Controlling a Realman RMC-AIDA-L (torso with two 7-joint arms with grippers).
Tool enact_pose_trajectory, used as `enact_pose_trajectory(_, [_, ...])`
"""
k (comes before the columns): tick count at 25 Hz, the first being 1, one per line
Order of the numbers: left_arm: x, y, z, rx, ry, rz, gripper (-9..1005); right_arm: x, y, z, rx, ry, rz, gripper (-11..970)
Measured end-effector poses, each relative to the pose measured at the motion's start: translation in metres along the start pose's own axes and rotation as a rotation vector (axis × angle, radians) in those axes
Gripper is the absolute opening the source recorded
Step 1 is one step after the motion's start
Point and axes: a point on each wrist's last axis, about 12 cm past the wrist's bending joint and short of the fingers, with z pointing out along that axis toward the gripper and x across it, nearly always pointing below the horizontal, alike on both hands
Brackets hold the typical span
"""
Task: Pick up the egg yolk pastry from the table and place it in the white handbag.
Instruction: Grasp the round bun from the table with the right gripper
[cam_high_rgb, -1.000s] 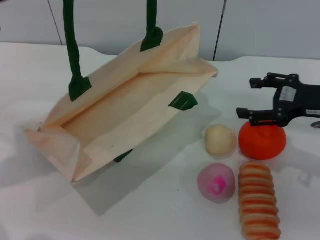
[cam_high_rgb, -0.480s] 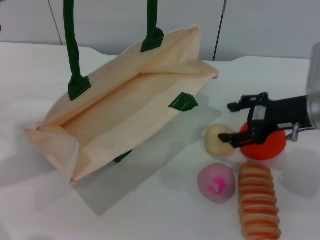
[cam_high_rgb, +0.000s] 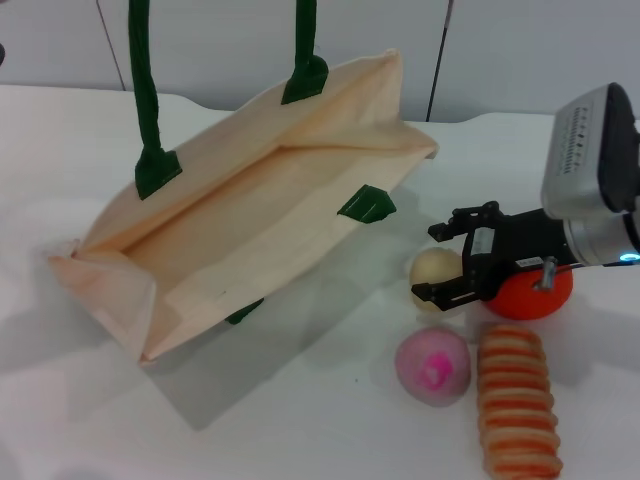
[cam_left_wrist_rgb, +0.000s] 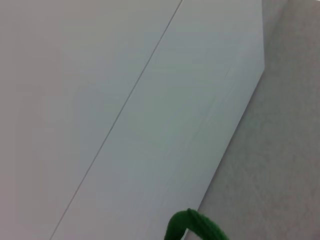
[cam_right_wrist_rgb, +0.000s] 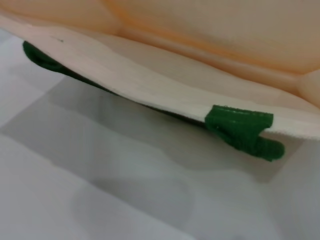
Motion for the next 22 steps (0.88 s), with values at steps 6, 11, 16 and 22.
enact_pose_trajectory(6, [0.0,0.0,0.001,0.003,0.0,-0.002,96,0.002,-0.002,0.007,0.02,0.026,0.005,865])
enact_pose_trajectory(11, [0.0,0.0,0.001,0.003,0.0,-0.001,96,0.006,-0.002,0.007,0.018,0.041,0.023,864])
enact_pose_trajectory(16, [0.0,0.001,0.001,-0.003,-0.001,-0.002,96,0.011,-0.002,0.007,0.021,0.079,0.029,863])
enact_pose_trajectory(22, [0.0,0.001,0.0,-0.01,-0.002,-0.005,97,0.011,-0.002,0.008,0.026,0.085,0.027,862])
